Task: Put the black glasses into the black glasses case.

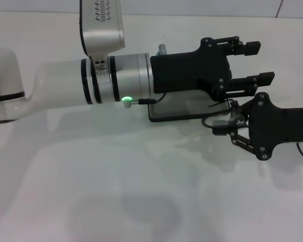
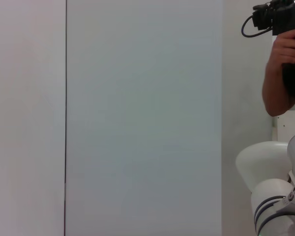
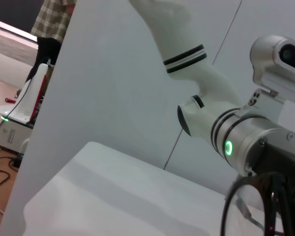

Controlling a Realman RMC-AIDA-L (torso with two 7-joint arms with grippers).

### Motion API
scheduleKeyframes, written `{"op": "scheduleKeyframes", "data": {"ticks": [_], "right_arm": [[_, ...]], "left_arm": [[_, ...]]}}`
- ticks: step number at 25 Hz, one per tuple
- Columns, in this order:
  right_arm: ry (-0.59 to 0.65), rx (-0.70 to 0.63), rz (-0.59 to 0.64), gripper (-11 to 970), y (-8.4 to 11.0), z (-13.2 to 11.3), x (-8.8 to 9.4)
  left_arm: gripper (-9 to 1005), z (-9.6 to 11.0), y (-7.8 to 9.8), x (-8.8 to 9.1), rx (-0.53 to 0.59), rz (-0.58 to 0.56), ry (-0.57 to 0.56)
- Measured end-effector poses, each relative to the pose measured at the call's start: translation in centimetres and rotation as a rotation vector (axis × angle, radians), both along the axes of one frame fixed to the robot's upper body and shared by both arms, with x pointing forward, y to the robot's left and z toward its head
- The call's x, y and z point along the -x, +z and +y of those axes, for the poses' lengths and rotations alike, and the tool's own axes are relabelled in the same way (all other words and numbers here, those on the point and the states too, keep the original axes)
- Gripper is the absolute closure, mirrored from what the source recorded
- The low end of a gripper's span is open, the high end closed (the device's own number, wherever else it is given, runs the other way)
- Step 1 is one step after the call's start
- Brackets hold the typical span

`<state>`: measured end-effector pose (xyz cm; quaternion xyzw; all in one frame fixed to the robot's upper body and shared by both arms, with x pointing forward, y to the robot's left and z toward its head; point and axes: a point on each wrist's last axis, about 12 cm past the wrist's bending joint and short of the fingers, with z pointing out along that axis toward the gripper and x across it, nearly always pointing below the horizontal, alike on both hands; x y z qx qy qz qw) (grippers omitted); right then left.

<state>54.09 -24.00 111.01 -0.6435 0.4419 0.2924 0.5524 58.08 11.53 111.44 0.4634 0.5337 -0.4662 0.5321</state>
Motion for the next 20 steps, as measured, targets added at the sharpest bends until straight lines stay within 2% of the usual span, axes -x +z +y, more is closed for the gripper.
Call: {"op": "scheduleKeyframes", "data": {"ticks": [6,9,15,16,20], "right_arm": [[-0.004,0.003,-0.004,866,-0.1,0.0,0.0],[-0.013,0.032,-0.002,862,-0.5,0.0,-0.1],[-0.093,0.173,-0.052,854,-1.4,0.6,-1.1],[-0.105,0.204,-0.063,853,-1.5,0.8,-1.3],[-0.184,0.343,-0.142,848,-1.4,2.9,-2.4]], "left_arm": [[316,-0.1,0.0,0.0,-0.001,0.002,-0.001],[316,0.6,0.0,-0.4,0.033,-0.008,0.066],[317,5.4,-0.4,-1.7,0.189,0.014,0.404],[317,7.0,-0.6,-1.8,0.233,0.026,0.493],[316,8.6,-1.1,-1.6,0.264,0.044,0.565]]}}
